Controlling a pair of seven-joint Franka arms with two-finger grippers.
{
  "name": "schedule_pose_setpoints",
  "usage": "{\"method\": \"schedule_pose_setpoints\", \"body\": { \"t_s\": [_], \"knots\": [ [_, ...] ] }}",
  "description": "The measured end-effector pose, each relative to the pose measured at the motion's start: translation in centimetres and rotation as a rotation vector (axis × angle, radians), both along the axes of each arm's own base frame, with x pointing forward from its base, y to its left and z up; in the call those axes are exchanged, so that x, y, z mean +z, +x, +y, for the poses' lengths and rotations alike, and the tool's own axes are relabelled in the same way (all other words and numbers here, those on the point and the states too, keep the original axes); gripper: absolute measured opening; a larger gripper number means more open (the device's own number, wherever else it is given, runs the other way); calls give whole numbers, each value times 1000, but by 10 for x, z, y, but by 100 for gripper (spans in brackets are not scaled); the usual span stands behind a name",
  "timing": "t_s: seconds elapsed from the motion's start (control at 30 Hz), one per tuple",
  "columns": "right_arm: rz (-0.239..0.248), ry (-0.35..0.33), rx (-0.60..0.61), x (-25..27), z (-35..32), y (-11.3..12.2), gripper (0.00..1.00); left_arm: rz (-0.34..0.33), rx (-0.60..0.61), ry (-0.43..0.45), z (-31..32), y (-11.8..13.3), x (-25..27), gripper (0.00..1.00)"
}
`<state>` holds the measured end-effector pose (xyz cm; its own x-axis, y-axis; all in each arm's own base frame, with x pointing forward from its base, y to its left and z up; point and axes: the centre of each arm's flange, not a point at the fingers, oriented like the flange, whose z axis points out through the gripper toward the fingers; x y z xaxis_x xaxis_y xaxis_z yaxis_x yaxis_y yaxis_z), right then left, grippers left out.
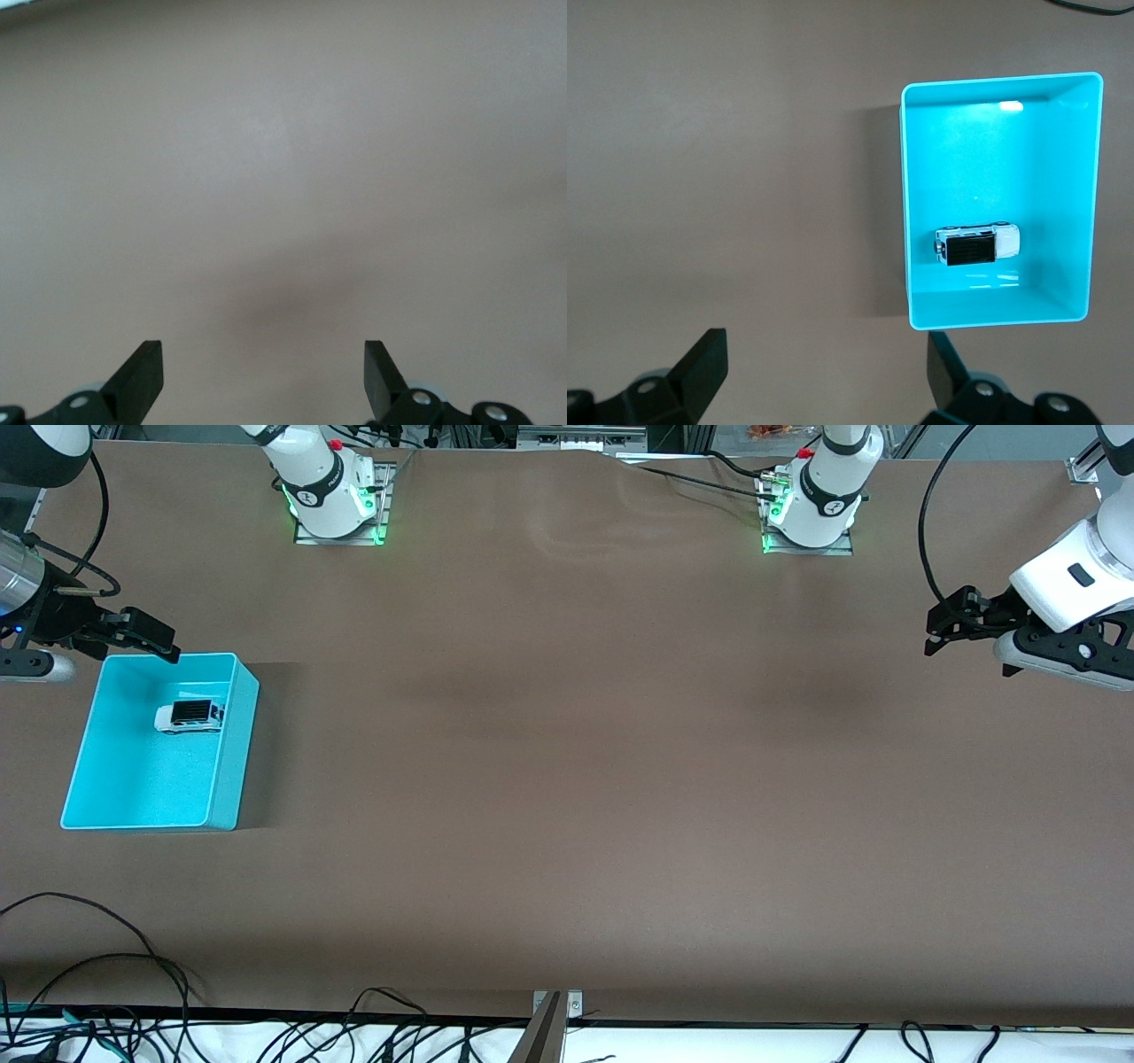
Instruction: Wind and store white jeep toy
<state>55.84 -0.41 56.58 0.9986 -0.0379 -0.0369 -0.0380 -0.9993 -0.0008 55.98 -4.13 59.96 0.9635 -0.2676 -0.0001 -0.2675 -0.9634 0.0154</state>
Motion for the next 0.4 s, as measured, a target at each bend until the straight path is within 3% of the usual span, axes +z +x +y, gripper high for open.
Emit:
{"method": "schedule_pose_setpoints", "body": {
  "t_s": [0.4],
  "knots": [
    [0,0,0,0,0,0,100,-5,-4,0,-2,0,0,100]
  ]
}}
